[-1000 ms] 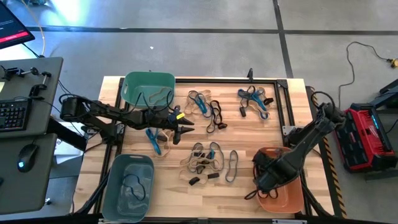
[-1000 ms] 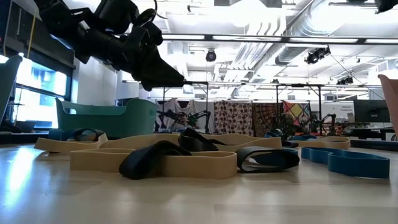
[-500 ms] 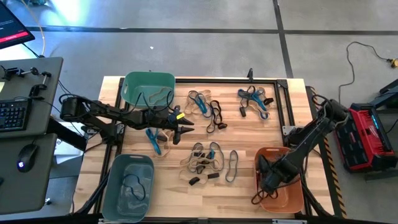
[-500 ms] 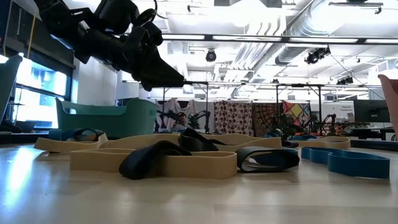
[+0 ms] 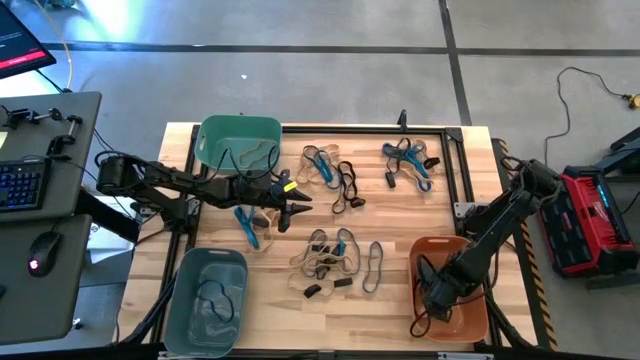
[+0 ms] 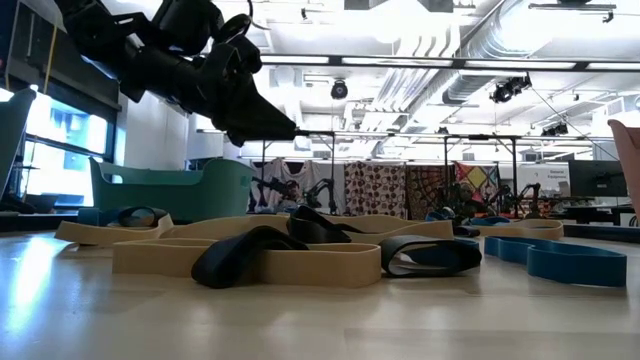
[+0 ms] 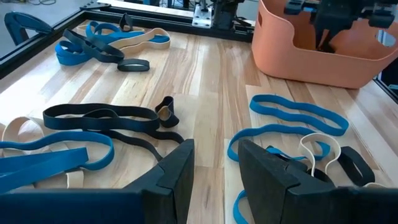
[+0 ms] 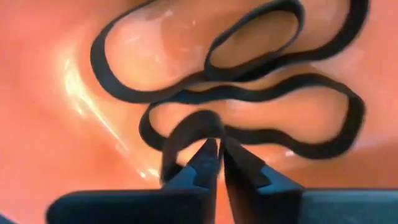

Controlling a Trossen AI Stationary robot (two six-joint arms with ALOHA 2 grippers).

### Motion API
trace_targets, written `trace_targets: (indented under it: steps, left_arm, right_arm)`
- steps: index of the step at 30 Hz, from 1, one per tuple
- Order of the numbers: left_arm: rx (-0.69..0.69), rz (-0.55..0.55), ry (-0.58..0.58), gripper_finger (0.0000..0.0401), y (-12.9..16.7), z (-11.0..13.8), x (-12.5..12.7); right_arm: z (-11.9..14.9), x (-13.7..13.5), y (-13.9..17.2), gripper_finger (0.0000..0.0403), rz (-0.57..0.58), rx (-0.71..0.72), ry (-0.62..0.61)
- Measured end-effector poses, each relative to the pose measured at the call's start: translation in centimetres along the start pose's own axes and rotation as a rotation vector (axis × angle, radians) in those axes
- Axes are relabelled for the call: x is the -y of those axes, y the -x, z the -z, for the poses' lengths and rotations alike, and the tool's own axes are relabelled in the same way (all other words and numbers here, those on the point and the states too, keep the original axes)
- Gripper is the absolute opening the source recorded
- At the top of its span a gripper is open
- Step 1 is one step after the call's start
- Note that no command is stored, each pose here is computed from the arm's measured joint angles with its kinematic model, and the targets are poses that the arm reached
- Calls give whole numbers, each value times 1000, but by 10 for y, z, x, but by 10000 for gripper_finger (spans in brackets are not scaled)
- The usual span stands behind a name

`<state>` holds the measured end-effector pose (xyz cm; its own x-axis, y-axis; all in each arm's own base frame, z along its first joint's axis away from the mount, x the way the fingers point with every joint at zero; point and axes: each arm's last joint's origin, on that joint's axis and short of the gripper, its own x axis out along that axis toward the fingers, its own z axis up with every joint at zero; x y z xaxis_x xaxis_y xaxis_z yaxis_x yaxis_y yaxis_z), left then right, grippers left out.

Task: Sort rubber bands into baskets
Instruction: Put the black rubber band into the orange bin

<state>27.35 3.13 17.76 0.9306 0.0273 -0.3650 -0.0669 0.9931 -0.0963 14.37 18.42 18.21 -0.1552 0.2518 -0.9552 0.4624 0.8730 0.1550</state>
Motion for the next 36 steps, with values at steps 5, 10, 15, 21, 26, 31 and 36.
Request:
trace_targets:
  steps: [5, 10, 15, 21, 26, 31, 36]
  left_arm:
    - [0, 0, -4, 117, 0, 0, 0]
    - [-19, -2, -18, 117, 0, 2, 0]
    - [-22, -2, -54, 117, 0, 2, 0]
    - [-22, -21, -79, 117, 0, 2, -1]
    - [-22, -21, -79, 117, 0, 2, -1]
    - [-22, -22, -79, 117, 0, 2, -1]
    - [-22, -22, -79, 117, 0, 2, -1]
  right_arm:
    - [1, -4, 18, 84, 41, -12, -28]
    - [0, -4, 37, 122, 97, -10, -2]
    - [-14, -3, 66, 88, 106, 120, 44]
    - [-36, 21, 107, 14, 42, 286, 36]
    - [-60, 46, 126, 3, 49, 395, 62]
    - [-94, 70, 139, 5, 115, 517, 60]
    - [-122, 108, 151, 3, 244, 599, -80]
